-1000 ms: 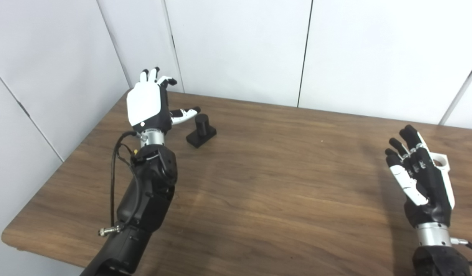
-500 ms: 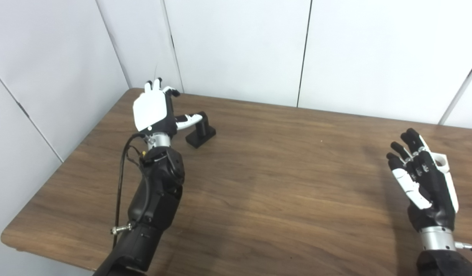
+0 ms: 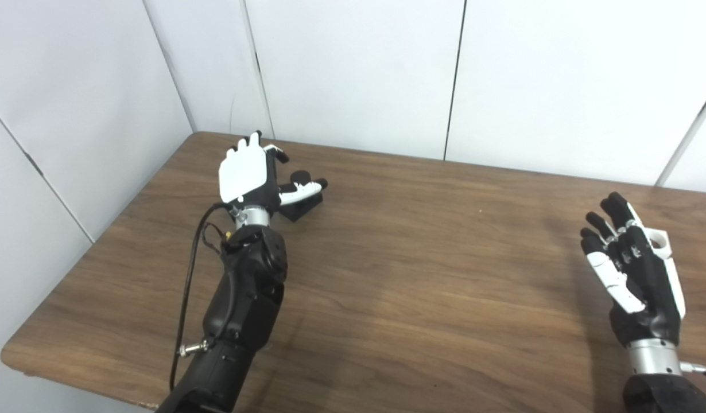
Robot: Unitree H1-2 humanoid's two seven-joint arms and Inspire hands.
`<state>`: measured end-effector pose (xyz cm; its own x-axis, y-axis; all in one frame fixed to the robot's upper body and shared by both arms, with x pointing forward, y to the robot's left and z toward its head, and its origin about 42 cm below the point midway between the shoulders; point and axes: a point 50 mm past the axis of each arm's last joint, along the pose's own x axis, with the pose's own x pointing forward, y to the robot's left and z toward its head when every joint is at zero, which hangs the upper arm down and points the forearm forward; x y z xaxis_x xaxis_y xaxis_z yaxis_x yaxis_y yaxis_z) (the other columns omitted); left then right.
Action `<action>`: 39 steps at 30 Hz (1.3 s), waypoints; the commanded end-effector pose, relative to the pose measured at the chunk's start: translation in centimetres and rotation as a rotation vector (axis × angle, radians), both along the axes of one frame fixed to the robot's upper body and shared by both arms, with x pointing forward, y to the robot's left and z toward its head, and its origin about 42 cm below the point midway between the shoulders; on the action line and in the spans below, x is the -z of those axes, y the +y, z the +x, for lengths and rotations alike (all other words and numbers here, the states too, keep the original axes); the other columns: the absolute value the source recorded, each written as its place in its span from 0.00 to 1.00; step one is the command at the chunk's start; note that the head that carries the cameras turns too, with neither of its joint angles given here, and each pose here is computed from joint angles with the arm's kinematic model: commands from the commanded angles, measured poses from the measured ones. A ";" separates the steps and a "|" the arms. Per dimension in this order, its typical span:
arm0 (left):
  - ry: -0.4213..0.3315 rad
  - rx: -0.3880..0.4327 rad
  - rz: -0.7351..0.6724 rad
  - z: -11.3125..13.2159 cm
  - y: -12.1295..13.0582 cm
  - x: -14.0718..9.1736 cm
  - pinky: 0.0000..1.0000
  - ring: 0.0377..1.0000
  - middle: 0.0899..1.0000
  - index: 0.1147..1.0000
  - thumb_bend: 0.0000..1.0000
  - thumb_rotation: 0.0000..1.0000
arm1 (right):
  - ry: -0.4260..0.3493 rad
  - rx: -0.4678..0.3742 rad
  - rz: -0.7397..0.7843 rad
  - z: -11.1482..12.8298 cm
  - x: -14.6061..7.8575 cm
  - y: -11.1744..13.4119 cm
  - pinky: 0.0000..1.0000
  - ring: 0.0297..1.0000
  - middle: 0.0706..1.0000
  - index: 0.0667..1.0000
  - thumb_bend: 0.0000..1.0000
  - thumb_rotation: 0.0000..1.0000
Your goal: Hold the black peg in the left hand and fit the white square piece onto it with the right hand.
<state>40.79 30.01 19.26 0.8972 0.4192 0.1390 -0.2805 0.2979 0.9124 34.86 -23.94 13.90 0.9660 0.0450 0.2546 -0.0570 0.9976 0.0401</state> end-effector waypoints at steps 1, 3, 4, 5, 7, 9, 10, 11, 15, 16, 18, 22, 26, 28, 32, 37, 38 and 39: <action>-0.063 0.003 0.044 0.5 -0.2 -2.3 1.00 1.00 1.00 0.62 0.98 0.58 | 0.022 0.023 -0.006 -0.9 1.3 -1.2 0.84 0.88 0.93 0.92 0.52 0.41; -0.026 0.016 0.071 0.5 -0.3 -1.9 1.00 1.00 1.00 0.62 0.97 0.59 | 0.022 0.020 0.011 -0.9 1.3 -1.2 0.84 0.88 0.92 0.91 0.53 0.41; -0.014 0.019 0.079 0.5 -0.4 -1.9 1.00 1.00 1.00 0.63 0.97 0.59 | 0.022 0.018 0.020 -0.9 1.3 -1.2 0.85 0.88 0.92 0.91 0.53 0.39; 0.004 0.022 0.093 0.5 -0.4 -1.7 1.00 1.00 1.00 0.63 0.97 0.60 | 0.023 0.025 0.009 -0.9 1.3 -1.2 0.85 0.88 0.93 0.91 0.52 0.38; 0.029 0.020 0.115 0.7 -0.4 -1.5 1.00 1.00 1.00 0.64 0.97 0.59 | 0.023 0.032 -0.008 -0.9 1.3 -1.3 0.82 0.86 0.91 0.90 0.53 0.40; 0.047 0.014 0.135 0.8 -0.3 -1.3 1.00 1.00 1.00 0.66 0.98 0.58 | 0.022 0.031 -0.011 -0.9 1.3 -1.4 0.84 0.87 0.92 0.91 0.52 0.40; 0.055 0.009 0.147 0.9 -0.2 -1.2 1.00 1.00 1.00 0.66 0.97 0.58 | 0.022 0.031 -0.010 -1.0 1.4 -1.4 0.84 0.87 0.92 0.91 0.52 0.40; 0.058 0.004 0.156 0.9 -0.1 -1.0 1.00 1.00 1.00 0.66 0.97 0.58 | 0.022 0.031 -0.013 -1.0 1.4 -1.4 0.84 0.87 0.92 0.90 0.52 0.41; 0.060 -0.019 0.178 1.2 0.2 -0.7 1.00 1.00 1.00 0.65 0.97 0.56 | 0.023 0.027 -0.003 -1.0 1.5 -1.5 0.85 0.88 0.93 0.91 0.51 0.39; 0.059 -0.024 0.184 1.2 0.3 -0.6 1.00 1.00 1.00 0.65 0.97 0.56 | 0.024 0.026 -0.002 -1.0 1.5 -1.5 0.86 0.88 0.93 0.92 0.50 0.38; 0.057 -0.033 0.197 1.3 0.5 -0.4 1.00 1.00 1.00 0.65 0.97 0.56 | 0.027 0.026 0.001 -1.0 1.5 -1.6 0.86 0.88 0.93 0.92 0.50 0.37; 0.062 -0.050 0.213 1.4 1.0 0.1 1.00 1.00 1.00 0.66 0.98 0.56 | 0.025 0.030 -0.022 -1.0 1.6 -1.6 0.86 0.88 0.93 0.92 0.52 0.41; 0.073 -0.059 0.205 1.4 1.4 0.4 1.00 1.00 1.00 0.67 0.97 0.55 | 0.031 0.027 -0.011 -1.1 1.7 -1.7 0.85 0.88 0.92 0.91 0.50 0.39; 0.079 -0.062 0.205 1.4 1.5 0.5 1.00 1.00 1.00 0.67 0.97 0.55 | 0.030 0.026 -0.010 -1.1 1.7 -1.7 0.85 0.88 0.93 0.91 0.50 0.38; 0.092 -0.067 0.201 1.4 1.7 0.7 1.00 1.00 1.00 0.66 0.96 0.55 | 0.029 0.030 -0.014 -1.1 1.7 -1.7 0.85 0.88 0.93 0.91 0.51 0.39; 0.097 -0.063 0.173 1.6 1.8 1.1 1.00 1.00 0.97 0.61 0.91 0.48 | 0.028 0.029 -0.006 -1.2 1.7 -1.6 0.84 0.87 0.92 0.90 0.53 0.40; 0.097 -0.061 0.164 1.6 1.8 1.1 1.00 1.00 0.96 0.60 0.89 0.47 | 0.030 0.029 -0.004 -1.3 1.6 -1.5 0.84 0.87 0.92 0.90 0.53 0.40; 0.097 -0.057 0.154 1.6 1.9 1.2 1.00 1.00 0.95 0.59 0.88 0.44 | 0.029 0.029 -0.002 -1.4 1.6 -1.5 0.85 0.87 0.92 0.90 0.53 0.40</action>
